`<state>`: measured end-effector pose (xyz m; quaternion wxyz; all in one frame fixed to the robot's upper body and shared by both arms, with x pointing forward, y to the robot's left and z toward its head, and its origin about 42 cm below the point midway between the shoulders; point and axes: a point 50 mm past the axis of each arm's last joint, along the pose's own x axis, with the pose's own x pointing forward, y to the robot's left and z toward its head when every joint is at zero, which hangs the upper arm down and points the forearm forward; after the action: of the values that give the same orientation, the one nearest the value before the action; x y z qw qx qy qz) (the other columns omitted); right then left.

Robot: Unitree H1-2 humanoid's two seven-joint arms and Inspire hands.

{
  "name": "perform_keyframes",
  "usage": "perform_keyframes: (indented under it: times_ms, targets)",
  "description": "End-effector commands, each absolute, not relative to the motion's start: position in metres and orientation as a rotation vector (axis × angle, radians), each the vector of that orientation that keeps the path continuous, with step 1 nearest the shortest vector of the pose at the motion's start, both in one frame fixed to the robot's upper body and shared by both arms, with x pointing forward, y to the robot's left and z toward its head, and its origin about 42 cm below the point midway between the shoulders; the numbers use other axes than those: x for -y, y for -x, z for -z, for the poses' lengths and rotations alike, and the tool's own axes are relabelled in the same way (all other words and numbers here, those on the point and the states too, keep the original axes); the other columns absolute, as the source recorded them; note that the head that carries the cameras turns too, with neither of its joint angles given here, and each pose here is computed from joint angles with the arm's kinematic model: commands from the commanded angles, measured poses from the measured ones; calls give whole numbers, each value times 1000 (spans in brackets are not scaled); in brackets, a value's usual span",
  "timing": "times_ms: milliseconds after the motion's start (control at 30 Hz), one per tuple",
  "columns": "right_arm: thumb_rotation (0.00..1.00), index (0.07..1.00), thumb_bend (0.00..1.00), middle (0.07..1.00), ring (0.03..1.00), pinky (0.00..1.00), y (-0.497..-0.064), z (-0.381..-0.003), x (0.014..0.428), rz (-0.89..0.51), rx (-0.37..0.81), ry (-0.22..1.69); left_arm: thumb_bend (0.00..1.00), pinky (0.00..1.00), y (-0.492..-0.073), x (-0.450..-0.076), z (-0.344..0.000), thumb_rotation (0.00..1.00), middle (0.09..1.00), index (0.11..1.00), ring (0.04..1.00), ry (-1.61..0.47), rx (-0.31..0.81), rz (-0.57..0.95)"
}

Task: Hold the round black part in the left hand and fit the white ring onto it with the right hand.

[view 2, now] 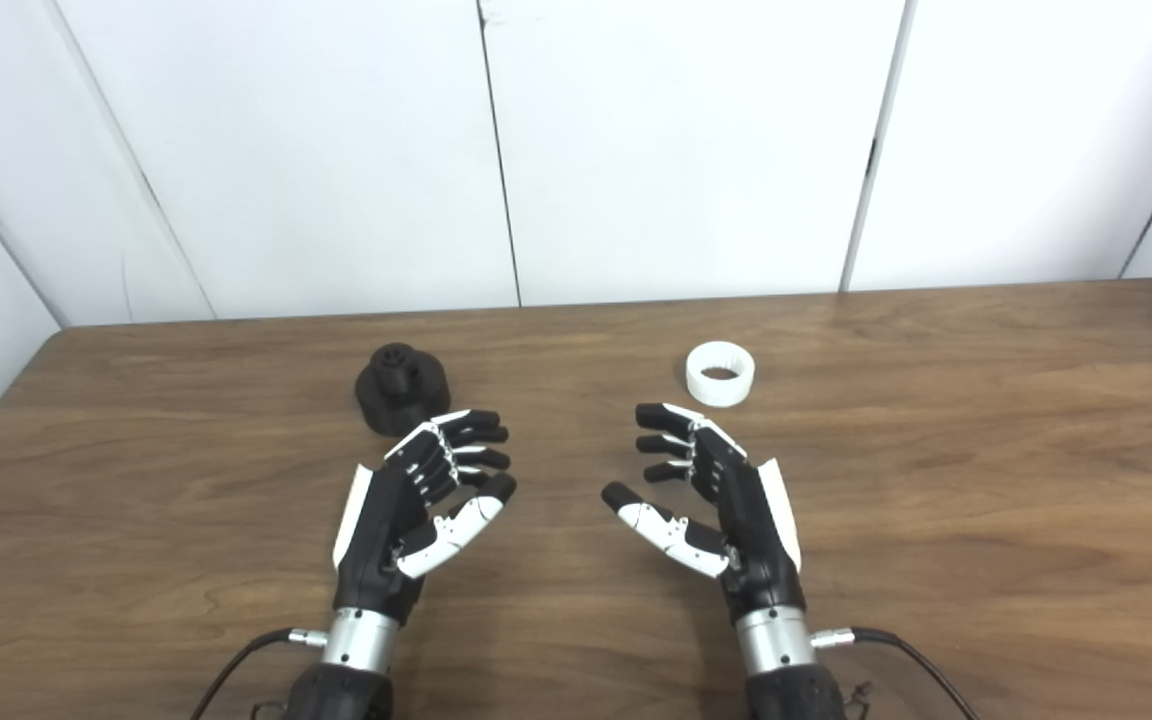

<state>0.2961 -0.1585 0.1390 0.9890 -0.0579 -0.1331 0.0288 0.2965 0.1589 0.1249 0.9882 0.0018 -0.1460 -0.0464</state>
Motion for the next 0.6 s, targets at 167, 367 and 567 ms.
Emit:
perform_keyframes:
  times_ms: [167, 367, 567]
  targets:
    - [266, 729, 666, 766, 717, 602, -301, -156, 151, -68, 350, 90, 618, 508, -298, -158, -133, 272, 686, 663, 613, -2, 330, 96]
    - [265, 729, 658, 763, 715, 590, -302, -157, 151, -69, 354, 89, 629, 507, -299, -157, -133, 291, 681, 662, 611, -14, 331, 97]
    - [266, 729, 659, 763, 714, 594, -302, -158, 152, -70, 355, 94, 621, 509, -299, -157, -134, 271, 685, 663, 613, -12, 321, 100]
